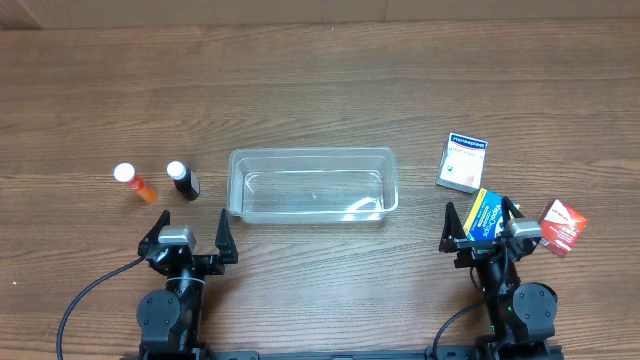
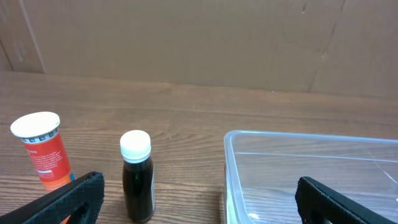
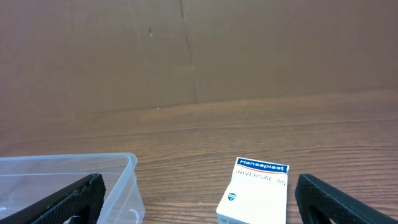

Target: Pack container

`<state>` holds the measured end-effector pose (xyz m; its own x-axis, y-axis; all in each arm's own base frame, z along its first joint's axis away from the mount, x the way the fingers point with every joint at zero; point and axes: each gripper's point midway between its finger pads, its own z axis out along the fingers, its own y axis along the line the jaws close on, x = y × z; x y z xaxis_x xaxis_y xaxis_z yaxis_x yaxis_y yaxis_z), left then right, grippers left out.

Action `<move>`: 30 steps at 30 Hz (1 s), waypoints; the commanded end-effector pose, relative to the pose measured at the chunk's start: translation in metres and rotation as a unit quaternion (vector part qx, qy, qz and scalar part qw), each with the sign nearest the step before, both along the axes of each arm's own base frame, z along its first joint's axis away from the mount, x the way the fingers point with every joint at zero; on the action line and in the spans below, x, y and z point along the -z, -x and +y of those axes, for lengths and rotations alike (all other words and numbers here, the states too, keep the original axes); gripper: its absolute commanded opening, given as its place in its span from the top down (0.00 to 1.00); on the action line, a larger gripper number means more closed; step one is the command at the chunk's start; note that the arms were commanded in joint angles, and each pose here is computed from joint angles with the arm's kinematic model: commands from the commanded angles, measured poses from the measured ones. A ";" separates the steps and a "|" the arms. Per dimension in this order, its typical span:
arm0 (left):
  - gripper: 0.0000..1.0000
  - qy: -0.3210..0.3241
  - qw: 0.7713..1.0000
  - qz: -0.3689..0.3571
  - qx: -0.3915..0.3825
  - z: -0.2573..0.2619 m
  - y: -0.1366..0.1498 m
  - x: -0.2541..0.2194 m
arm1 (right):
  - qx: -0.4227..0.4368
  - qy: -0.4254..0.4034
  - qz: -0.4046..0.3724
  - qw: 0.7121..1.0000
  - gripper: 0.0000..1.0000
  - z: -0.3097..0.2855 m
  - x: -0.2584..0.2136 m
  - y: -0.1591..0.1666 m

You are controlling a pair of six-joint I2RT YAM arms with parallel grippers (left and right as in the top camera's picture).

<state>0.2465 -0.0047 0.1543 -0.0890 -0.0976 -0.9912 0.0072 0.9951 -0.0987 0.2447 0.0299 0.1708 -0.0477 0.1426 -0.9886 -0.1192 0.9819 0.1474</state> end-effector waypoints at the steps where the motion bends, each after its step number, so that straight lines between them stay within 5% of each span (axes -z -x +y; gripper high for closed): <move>1: 0.00 -0.009 1.000 0.001 0.006 -0.002 0.000 0.001 | 0.004 0.000 -0.003 1.000 0.00 -0.001 0.001 0.000; 20: 0.00 0.032 1.000 -0.001 0.001 -0.001 0.000 0.000 | 0.006 -0.025 0.002 1.000 0.00 -0.001 0.001 0.000; 30: 0.00 0.061 0.998 -0.031 0.000 -0.001 0.011 -0.059 | 0.008 -0.047 0.053 0.997 0.00 0.000 -0.034 -0.006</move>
